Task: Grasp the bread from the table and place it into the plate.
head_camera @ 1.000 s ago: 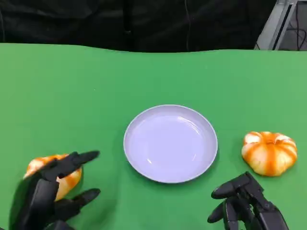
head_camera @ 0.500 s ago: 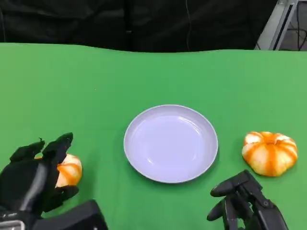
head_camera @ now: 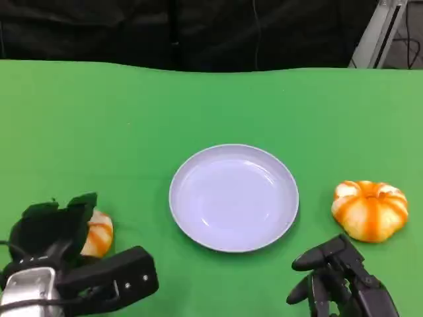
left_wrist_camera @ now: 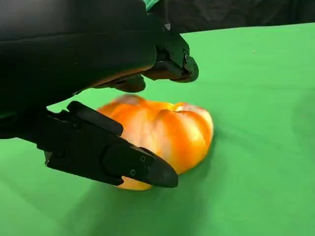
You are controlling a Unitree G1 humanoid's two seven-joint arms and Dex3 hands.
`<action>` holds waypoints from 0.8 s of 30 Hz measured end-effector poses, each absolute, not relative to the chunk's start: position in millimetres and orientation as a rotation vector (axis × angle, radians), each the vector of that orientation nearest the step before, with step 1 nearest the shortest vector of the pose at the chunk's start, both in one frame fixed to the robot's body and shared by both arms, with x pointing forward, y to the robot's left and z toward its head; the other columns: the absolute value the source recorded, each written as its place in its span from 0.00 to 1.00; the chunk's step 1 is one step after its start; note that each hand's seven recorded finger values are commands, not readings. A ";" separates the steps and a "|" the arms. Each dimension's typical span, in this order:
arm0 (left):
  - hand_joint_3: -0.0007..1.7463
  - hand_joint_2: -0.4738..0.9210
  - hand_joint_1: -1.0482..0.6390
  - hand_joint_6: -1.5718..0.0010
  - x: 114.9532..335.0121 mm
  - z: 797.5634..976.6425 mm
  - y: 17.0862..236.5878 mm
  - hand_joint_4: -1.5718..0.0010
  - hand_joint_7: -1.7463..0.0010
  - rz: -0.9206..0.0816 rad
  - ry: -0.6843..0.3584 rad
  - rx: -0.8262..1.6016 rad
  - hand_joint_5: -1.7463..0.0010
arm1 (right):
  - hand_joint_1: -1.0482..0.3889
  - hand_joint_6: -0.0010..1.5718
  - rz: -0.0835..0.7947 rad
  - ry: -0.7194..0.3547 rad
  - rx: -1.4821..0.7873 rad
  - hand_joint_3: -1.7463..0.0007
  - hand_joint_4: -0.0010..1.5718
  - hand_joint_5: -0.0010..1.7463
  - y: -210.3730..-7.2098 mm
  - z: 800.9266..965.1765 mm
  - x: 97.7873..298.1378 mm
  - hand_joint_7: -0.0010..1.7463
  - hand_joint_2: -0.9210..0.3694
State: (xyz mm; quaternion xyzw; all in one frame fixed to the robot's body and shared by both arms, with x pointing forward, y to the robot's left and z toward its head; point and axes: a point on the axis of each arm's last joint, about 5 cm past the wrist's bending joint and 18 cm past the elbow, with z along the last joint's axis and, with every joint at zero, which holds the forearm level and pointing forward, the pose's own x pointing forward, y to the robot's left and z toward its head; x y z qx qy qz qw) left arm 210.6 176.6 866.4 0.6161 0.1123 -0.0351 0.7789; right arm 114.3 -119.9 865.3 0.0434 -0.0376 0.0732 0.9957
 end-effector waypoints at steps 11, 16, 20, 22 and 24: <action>0.04 1.00 0.29 0.83 212.2 864.0 173.0 0.85 0.99 -0.091 0.272 1.334 0.92 | 0.55 0.09 0.147 -0.077 0.086 0.42 0.20 1.00 -119.8 866.0 114.3 1.00 0.00; 0.04 1.00 0.30 0.82 216.3 860.5 174.3 0.84 0.99 -0.143 0.315 1.333 0.91 | 0.55 0.09 0.148 -0.077 0.088 0.42 0.20 1.00 -119.8 865.9 114.3 1.00 0.00; 0.04 1.00 0.30 0.80 217.6 858.6 174.1 0.82 0.99 -0.181 0.342 1.334 0.91 | 0.56 0.09 0.147 -0.077 0.088 0.42 0.20 1.00 -119.9 865.9 114.2 1.00 0.00; 0.04 1.00 0.31 0.79 219.5 859.0 173.9 0.80 0.98 -0.194 0.355 1.332 0.90 | 0.55 0.09 0.147 -0.077 0.087 0.42 0.20 1.00 -119.9 865.9 114.3 1.00 0.00; 0.04 1.00 0.32 0.78 220.6 858.6 173.9 0.79 0.98 -0.201 0.363 1.324 0.90 | 0.55 0.09 0.147 -0.077 0.087 0.42 0.20 1.00 -120.0 865.9 114.3 1.00 0.00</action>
